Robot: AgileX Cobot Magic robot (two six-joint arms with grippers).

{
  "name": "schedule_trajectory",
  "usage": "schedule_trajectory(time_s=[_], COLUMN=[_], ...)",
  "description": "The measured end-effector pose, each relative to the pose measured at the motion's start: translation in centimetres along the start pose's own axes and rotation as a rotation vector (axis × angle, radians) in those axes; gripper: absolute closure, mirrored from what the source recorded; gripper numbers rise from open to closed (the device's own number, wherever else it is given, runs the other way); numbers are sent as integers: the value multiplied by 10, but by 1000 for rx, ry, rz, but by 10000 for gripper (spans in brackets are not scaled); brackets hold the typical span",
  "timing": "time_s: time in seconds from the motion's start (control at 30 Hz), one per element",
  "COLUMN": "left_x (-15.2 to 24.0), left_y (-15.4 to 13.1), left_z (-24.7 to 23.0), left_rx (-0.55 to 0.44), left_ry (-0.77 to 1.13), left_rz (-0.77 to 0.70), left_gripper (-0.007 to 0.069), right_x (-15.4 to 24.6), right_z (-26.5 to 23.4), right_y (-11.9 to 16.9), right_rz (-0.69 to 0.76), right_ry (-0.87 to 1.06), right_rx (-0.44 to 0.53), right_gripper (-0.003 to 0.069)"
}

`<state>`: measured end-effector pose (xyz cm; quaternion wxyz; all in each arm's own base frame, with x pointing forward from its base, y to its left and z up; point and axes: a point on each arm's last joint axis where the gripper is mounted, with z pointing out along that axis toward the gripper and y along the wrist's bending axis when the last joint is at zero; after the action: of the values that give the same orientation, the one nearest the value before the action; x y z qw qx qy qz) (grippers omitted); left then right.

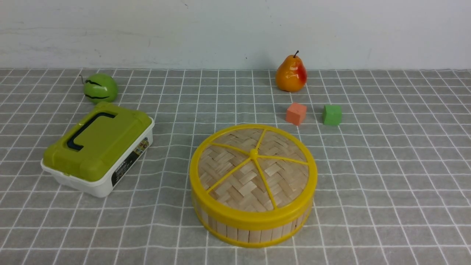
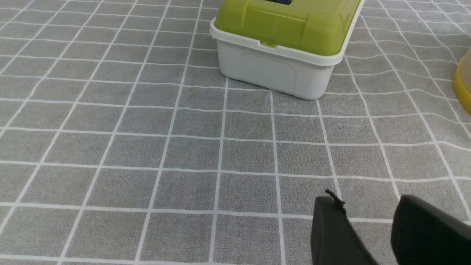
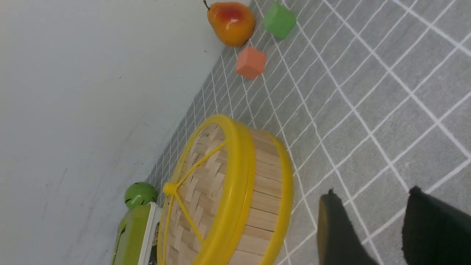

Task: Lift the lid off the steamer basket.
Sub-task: Use the right arm to lift the lid of the steamer

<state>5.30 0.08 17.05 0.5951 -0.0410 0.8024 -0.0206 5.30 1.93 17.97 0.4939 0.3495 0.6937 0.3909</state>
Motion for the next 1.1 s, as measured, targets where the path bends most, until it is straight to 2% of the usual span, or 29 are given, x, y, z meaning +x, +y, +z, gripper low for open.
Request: schedule_trajectory(time_s=[0.23,0.33,0.4,0.53,0.57,0.6,0.63,0.67,0.7,0.73,0.83,1.1], left_x=[0,0,0,0,0,0,0,0,0,0,0,0], left_y=[0,0,0,0,0,0,0,0,0,0,0,0], left_z=[0,0,0,0,0,0,0,0,0,0,0,0], left_rx=[0,0,0,0,0,0,0,0,0,0,0,0], left_ry=[0,0,0,0,0,0,0,0,0,0,0,0], left_rz=[0,0,0,0,0,0,0,0,0,0,0,0], left_gripper=[386,386,386,386,386,386,386,386,386,386,386,386], right_x=[0,5,5,-5,-14,-17,-29,-37,-39,-55,-80,-127], right_z=[0,-2,-3,-5,-2,-3,1,4,4,11,24,66], right_y=[-1,3,8,43,65,72,98,115,118,146,184,251], right_rz=[-69,-279,-313,-424,-511,-528,-627,-686,-707,-789,-888,-1003], right_ry=[0,84,114,249,328,338,407,448,455,515,574,635], right_rx=[8,19,16,28,42,35,37,38,39,40,55,55], right_gripper=[418,420,425,490,542,557,615,645,650,671,666,657])
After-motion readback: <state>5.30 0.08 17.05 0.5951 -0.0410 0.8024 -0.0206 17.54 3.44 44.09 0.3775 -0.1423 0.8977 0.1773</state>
